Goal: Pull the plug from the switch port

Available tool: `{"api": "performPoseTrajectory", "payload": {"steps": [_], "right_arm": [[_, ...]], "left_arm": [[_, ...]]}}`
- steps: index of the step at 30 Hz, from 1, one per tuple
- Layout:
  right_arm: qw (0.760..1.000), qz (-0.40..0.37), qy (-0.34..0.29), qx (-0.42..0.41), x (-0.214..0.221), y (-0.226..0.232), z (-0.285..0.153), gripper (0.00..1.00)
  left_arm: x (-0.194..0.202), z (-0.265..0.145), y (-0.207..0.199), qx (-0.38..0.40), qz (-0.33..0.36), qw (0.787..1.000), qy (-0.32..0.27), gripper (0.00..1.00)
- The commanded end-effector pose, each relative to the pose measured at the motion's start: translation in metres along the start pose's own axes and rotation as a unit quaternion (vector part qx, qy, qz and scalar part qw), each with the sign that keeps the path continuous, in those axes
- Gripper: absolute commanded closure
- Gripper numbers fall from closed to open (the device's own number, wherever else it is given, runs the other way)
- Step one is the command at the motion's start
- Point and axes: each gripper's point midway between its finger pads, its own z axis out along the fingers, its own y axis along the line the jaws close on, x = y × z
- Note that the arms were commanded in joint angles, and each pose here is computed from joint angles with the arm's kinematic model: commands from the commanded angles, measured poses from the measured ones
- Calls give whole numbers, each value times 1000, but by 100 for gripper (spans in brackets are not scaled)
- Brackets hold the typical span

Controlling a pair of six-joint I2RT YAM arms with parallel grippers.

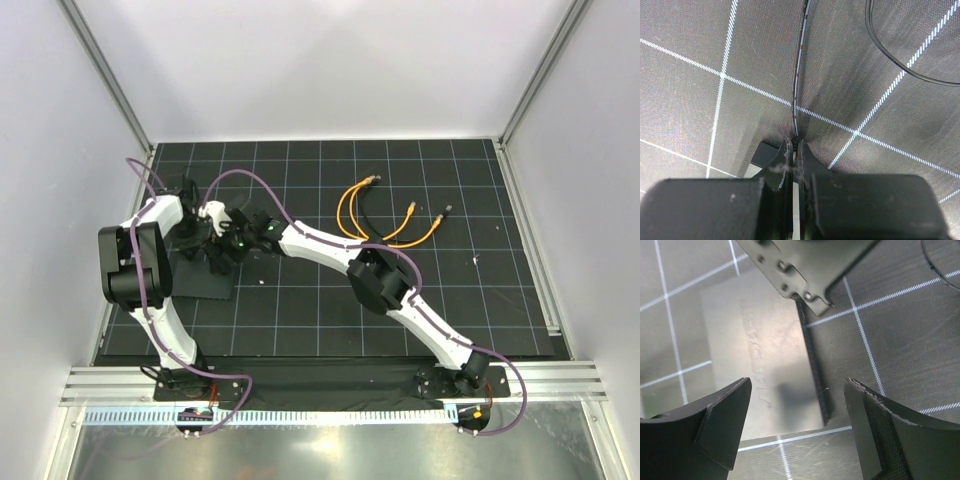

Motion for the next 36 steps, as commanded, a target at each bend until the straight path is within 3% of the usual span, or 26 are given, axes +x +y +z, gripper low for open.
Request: {"api": "performPoseTrajectory", "payload": {"steps": [1,11,21,24,29,36], "right_arm": [[998,-46,-29,-21,-16,-1,7,16],[993,-51,-55,-89,-17,10,27,13],[985,40,-75,-149,-14,15,44,13],[981,60,-79,-166,-12,17,46,19],[976,67,-74,-194,-7,23,45,45],[964,84,-65,-243,4,35,49,58]], "left_arm": [[6,6,-9,18,-11,1000,16,100],[4,4,-8,21,5,1000,2,100],[10,8,-20,49,-10,999,21,100],[10,9,-20,47,-9,999,21,100],[10,10,-21,51,-10,998,21,100],[12,12,-27,64,-12,998,26,100]]}}
